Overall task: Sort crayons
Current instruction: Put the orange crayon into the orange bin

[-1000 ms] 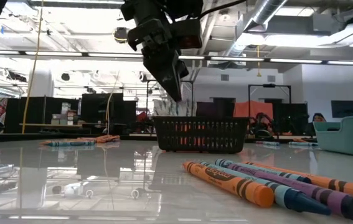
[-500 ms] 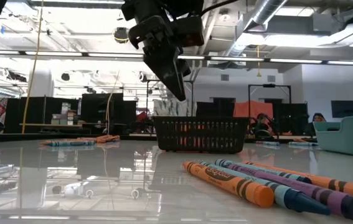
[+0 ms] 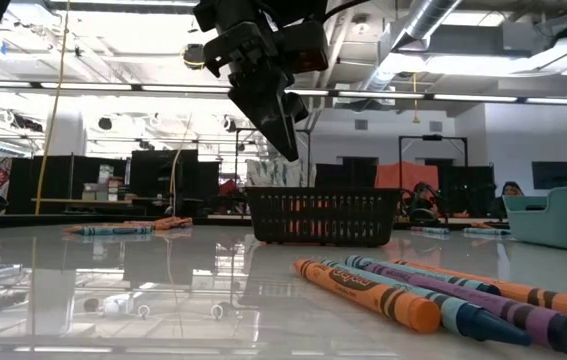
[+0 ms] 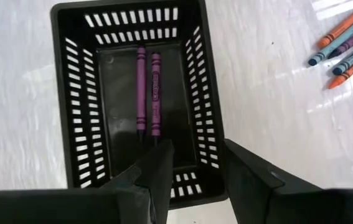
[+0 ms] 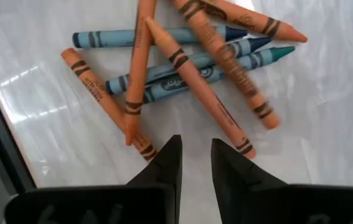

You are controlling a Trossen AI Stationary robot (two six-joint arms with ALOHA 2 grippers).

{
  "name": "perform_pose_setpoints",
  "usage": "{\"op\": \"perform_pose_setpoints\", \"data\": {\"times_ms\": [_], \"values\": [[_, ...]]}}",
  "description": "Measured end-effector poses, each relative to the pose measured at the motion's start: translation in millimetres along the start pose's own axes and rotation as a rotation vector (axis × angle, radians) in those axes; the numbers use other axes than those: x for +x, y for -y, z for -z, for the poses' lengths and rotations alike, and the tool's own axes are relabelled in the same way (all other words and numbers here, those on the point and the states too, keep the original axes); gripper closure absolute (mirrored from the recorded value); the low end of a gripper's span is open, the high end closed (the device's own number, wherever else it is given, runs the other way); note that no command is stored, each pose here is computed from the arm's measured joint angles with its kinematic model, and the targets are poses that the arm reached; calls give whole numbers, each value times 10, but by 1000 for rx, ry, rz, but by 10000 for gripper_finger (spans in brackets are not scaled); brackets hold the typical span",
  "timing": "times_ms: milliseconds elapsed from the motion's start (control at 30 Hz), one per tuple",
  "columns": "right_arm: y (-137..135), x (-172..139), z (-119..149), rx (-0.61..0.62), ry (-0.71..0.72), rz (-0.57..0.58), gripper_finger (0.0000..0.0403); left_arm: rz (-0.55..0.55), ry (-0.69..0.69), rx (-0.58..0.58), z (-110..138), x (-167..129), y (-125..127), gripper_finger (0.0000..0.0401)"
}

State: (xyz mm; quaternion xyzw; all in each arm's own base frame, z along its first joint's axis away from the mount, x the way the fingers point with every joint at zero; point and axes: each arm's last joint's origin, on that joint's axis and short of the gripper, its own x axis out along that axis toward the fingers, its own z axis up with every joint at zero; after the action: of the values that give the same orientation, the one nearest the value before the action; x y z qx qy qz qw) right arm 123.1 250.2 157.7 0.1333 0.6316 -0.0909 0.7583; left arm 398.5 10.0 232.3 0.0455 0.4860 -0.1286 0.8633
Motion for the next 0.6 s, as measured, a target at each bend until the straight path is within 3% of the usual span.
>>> {"op": "perform_pose_setpoints", "data": {"times_ms": [400, 600], "values": [[-56, -146, -96, -97, 89, 37, 325, 1, -4, 8, 4, 0, 1, 280], [-21, -120, -89, -126, 84, 62, 303, 2, -4, 8, 4, 0, 1, 280]]}}
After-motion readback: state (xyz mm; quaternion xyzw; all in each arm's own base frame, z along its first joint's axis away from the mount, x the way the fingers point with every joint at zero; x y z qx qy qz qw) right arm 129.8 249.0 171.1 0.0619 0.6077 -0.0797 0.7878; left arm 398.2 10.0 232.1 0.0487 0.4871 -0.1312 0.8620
